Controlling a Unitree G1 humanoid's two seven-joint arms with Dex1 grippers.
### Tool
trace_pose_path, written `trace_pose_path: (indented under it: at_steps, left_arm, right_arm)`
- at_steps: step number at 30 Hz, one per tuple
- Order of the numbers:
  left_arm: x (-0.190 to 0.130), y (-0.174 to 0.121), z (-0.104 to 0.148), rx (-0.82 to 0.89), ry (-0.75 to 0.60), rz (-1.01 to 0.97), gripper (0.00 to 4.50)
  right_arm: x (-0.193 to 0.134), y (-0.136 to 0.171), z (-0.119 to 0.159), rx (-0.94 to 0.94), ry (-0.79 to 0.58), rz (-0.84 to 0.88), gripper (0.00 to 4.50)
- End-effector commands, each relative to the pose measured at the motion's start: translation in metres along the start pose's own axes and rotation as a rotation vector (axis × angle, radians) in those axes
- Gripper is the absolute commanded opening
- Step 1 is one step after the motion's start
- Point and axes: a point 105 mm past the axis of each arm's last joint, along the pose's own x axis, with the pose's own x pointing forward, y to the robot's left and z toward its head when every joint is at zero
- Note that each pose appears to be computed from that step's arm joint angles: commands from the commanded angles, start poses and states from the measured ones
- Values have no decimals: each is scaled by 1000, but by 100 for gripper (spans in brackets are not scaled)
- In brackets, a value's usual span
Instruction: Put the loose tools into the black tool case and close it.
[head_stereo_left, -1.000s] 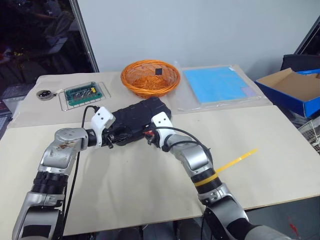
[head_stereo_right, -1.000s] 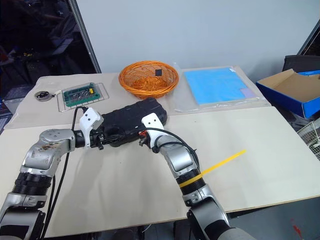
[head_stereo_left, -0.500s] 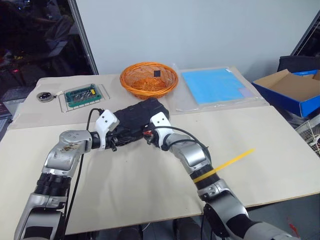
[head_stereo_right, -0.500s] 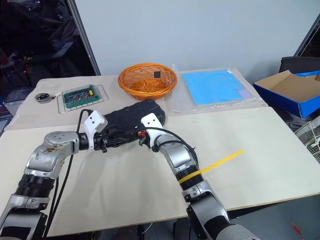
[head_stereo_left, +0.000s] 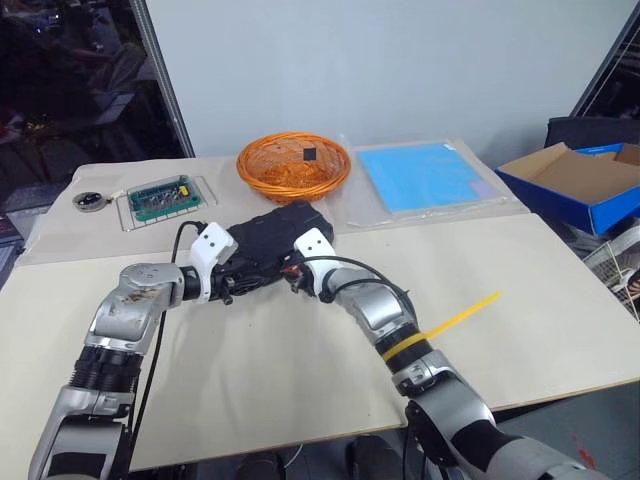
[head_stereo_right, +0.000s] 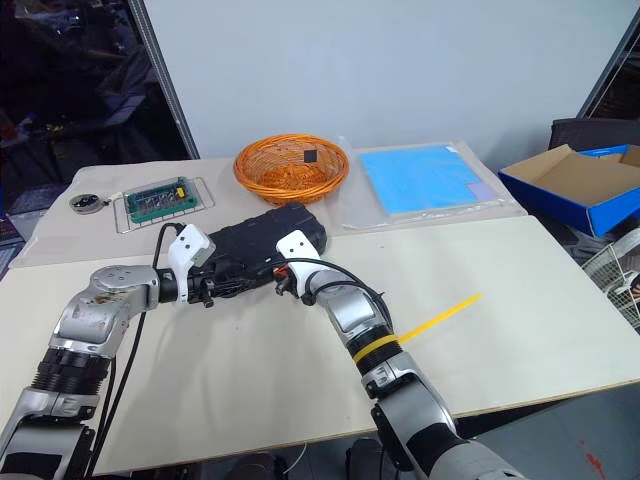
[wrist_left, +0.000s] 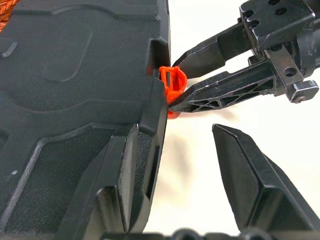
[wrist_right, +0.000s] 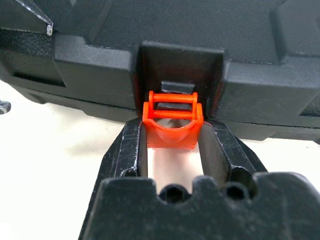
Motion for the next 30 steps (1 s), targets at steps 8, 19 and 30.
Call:
trace_pose_path:
  at_steps: [8,19,30]
  left_arm:
    - [1,4,-11,-25,35,18,253]
    - [0,4,-15,-27,38,20,253]
    - [-1,-1,-11,-31,19,23,253]
  right_arm:
    - [13,18,-10,359,-3,14,119]
    - [24,18,-19,141,88,-162,119]
    - [26,20,-57,27,209,-88,119]
